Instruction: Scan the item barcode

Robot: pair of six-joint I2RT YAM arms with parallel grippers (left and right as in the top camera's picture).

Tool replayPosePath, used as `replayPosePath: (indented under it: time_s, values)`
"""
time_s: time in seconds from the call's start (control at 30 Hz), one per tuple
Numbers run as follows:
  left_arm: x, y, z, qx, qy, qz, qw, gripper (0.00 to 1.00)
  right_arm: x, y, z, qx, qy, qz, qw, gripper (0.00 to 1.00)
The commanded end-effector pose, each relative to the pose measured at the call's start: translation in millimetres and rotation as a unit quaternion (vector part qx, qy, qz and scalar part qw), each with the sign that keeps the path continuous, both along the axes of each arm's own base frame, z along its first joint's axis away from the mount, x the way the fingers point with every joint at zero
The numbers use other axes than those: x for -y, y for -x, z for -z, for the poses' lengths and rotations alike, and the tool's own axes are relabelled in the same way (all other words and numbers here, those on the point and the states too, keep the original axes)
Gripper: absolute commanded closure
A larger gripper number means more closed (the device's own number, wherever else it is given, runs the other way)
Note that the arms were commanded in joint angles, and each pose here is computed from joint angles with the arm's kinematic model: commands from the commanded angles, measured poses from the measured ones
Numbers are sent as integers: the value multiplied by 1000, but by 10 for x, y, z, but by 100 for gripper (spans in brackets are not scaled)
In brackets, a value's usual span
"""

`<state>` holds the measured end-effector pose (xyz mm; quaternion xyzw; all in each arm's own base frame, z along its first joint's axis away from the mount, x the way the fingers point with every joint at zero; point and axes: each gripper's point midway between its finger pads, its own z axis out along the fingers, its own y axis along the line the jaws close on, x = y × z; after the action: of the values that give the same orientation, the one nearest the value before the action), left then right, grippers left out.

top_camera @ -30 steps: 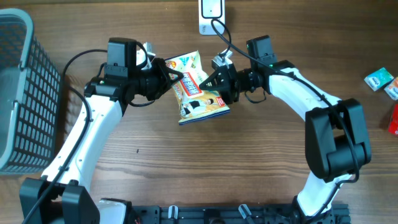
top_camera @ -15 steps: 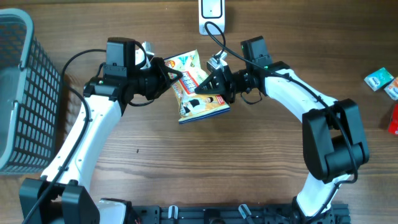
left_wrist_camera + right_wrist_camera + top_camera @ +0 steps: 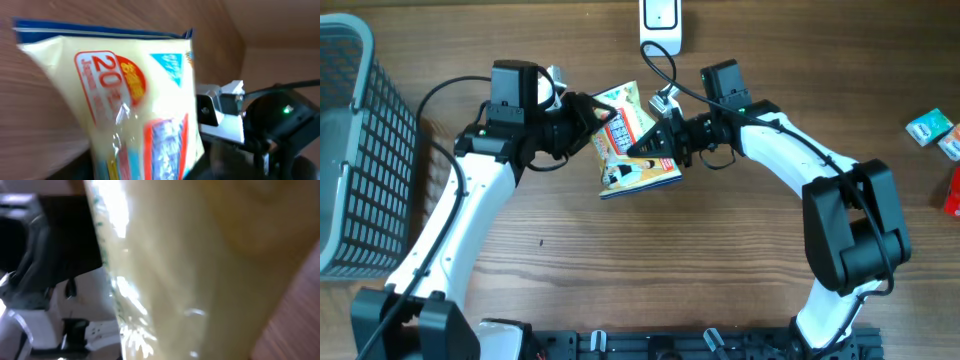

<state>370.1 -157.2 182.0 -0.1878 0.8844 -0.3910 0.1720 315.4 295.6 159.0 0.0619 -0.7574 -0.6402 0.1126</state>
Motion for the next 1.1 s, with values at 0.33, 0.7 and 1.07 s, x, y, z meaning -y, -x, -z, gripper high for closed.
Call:
replayPosePath:
  time_s: [0.33, 0.7, 1.07]
  values:
    - [-1094, 353, -664, 75, -252, -167, 950, 0, 59, -517, 235, 173, 92, 84, 977, 96]
    - [-1094, 354, -634, 69, -254, -166, 951, 0, 432, -1676, -142, 353, 137, 297, 877, 96]
    - [-1094, 354, -634, 69, -254, -166, 951, 0, 555, -2576, -725, 386, 63, 342, 854, 96]
